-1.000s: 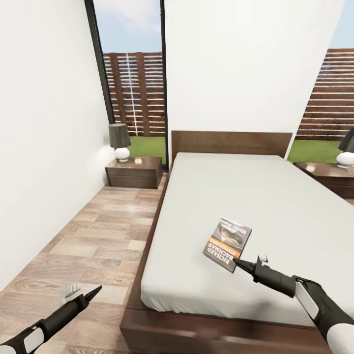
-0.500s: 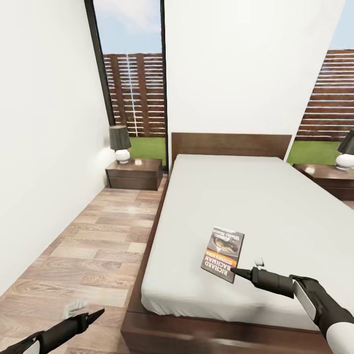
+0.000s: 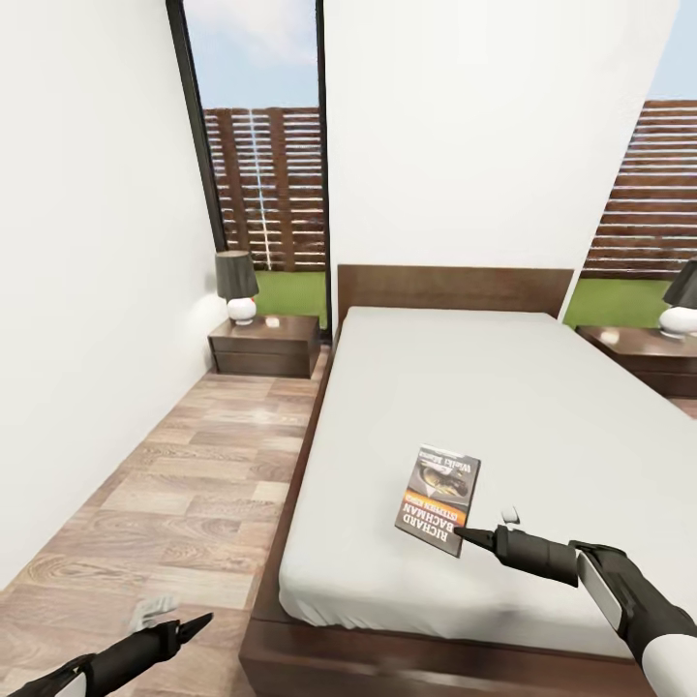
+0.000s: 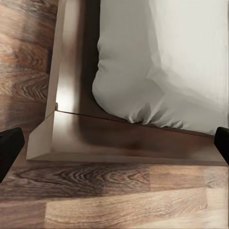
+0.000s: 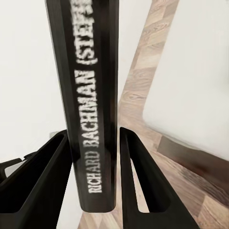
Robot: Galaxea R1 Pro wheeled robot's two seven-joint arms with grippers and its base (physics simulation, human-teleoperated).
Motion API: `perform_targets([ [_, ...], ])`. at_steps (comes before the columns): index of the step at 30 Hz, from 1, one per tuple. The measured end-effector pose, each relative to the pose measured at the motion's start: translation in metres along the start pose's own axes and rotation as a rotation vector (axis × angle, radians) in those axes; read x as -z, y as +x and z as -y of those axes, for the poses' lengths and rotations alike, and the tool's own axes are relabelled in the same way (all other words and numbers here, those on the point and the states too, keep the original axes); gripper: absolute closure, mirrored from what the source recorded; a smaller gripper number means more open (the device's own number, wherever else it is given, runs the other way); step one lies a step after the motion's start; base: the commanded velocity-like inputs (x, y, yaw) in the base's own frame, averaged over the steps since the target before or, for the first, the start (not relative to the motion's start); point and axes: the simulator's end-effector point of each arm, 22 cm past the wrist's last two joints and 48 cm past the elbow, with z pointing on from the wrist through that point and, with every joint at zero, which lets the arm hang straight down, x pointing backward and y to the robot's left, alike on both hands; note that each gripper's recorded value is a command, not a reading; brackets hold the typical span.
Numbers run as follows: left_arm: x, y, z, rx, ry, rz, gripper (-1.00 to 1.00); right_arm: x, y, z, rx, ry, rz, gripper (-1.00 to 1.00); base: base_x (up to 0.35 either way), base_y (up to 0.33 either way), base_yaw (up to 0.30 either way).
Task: In the bedroom, move the book from the bed onto either nightstand, and place the two sandals side by side next to the bed.
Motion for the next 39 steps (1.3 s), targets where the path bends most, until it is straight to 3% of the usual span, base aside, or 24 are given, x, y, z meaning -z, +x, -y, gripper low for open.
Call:
perform_targets([
  [39, 0.027, -0.032, 0.054, 0.013, 0.028, -0.008, -1.00, 0.017, -0.031, -0.056, -0.004, 0.005, -0.002, 1.00, 0.000, 0.000, 0.000],
])
